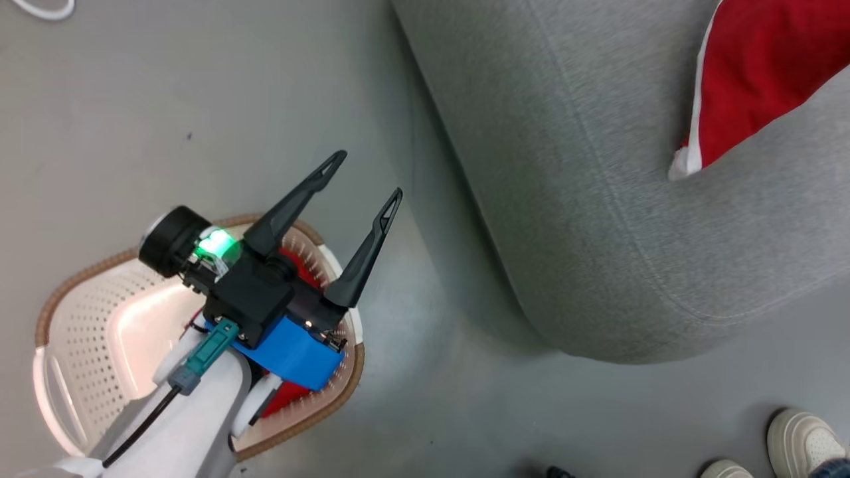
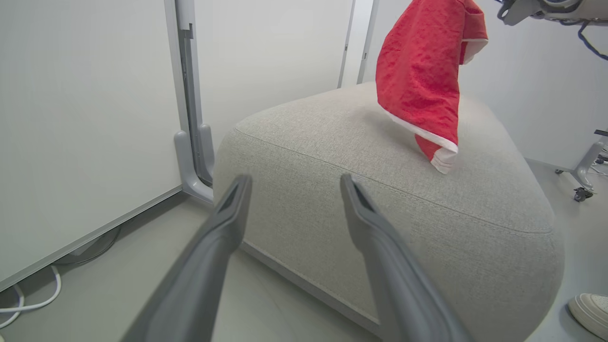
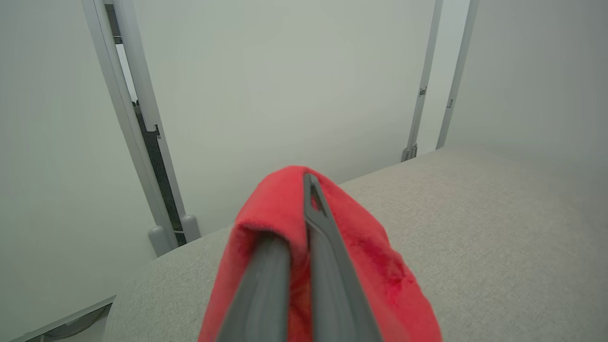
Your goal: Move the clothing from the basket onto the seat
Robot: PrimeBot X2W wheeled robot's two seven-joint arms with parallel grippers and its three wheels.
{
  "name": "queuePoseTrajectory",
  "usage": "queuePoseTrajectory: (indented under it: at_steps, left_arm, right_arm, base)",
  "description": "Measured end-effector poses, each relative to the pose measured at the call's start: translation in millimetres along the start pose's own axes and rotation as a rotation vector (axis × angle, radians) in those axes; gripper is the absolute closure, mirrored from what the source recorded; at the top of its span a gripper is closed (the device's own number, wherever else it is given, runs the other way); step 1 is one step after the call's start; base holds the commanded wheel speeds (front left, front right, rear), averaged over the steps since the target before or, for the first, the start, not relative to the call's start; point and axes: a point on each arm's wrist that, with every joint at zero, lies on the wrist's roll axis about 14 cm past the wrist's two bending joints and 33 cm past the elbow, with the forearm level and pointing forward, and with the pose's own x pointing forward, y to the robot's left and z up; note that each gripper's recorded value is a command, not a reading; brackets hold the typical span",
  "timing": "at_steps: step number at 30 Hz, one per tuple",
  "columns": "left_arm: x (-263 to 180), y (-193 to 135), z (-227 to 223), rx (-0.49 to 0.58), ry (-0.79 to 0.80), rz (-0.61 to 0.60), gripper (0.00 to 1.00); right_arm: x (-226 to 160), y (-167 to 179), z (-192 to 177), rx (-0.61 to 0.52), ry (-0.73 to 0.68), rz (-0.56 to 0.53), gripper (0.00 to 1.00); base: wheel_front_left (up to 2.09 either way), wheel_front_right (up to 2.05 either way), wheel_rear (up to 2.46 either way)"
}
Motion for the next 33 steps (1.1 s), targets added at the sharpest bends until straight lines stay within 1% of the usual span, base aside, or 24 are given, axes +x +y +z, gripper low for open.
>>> queuePoseTrajectory:
  at_steps: [4,6,9,14,17,21,23,24,28,33]
  left_arm:
    - [-1,13,-15,-0.010,0.015,0.004,0.00]
    - [0,17,-21,-0.021,0.016,0.008,0.00]
    - [-3,21,-31,-0.043,0.025,0.016,0.00]
    - [-7,26,-40,-0.055,0.039,0.032,0.00]
    - [-9,28,-41,-0.056,0.042,0.041,0.00]
    - [-11,31,-41,-0.051,0.041,0.050,0.00]
    - [-10,31,-39,-0.050,0.037,0.052,0.00]
    - [-10,30,-38,-0.049,0.035,0.053,0.00]
    - [-10,28,-30,-0.052,0.016,0.063,0.00]
    - [-14,27,-20,-0.047,0.007,0.089,0.00]
  right_arm:
    - [17,1,-28,-0.032,0.016,-0.029,1.00]
    - [20,1,-51,-0.043,0.063,-0.040,1.00]
    - [18,3,-91,-0.050,0.150,-0.052,1.00]
    - [10,4,-135,-0.058,0.252,-0.064,1.00]
    - [5,5,-151,-0.069,0.298,-0.066,1.00]
    - [7,7,-154,-0.067,0.306,-0.064,1.00]
    - [8,9,-153,-0.080,0.304,-0.053,0.20]
    - [8,10,-151,-0.082,0.299,-0.049,0.00]
    - [6,16,-149,-0.107,0.303,-0.018,0.00]
    - [-5,14,-147,-0.137,0.317,0.006,0.00]
  base:
    - [0.00,0.00,0.00]
    - [0.00,0.00,0.00]
    - [0.00,0.00,0.00]
    - [0.00,0.00,0.00]
    - [0.00,0.00,0.00]
    - [0.00,0.00,0.00]
    - [0.00,0.00,0.00]
    - [0.00,0.00,0.00]
    - [0.00,0.00,0.00]
    - [0.00,0.00,0.00]
